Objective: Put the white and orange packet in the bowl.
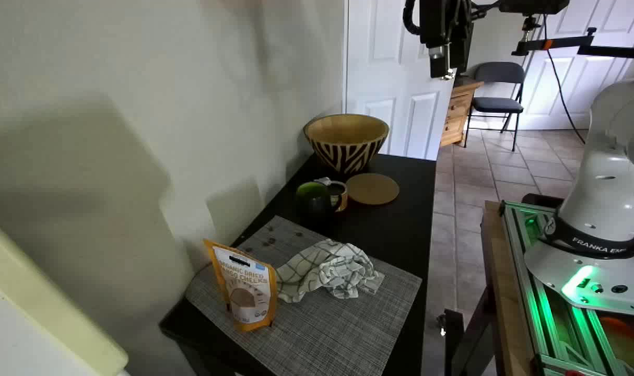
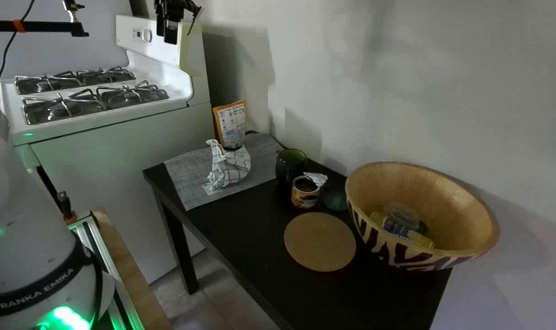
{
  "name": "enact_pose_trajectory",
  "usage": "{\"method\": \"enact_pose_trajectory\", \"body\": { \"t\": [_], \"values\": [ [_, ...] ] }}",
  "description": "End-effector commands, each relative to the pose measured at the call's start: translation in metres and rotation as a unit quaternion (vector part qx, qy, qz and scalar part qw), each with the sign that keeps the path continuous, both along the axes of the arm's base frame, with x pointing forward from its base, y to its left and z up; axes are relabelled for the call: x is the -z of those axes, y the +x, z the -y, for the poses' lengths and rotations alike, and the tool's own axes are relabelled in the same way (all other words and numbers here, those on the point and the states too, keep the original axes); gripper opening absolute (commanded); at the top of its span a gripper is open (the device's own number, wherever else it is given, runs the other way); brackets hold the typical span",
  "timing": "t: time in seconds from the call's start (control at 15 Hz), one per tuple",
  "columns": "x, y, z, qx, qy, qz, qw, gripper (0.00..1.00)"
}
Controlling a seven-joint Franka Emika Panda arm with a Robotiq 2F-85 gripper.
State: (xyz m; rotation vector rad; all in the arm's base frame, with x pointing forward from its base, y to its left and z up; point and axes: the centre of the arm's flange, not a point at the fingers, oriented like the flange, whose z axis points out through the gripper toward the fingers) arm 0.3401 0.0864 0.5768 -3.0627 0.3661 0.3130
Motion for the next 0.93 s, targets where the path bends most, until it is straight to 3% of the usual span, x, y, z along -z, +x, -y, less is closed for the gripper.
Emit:
{"method": "enact_pose_trajectory", "body": {
  "t": [0.0,0.13,0.47,0.87],
  "values": [
    [0.000,0.000,0.000,0.000,0.000,0.000,1.0000,1.00],
    [0.000,0.000,0.000,0.000,0.000,0.000,1.0000,1.00],
    [0.033,0.060,-0.045,-0.039,0.007,0.143,0.9889,1.00],
    [0.126,0.099,-0.136,-0.076,0.009,0.233,0.9696,1.00]
  ]
}}
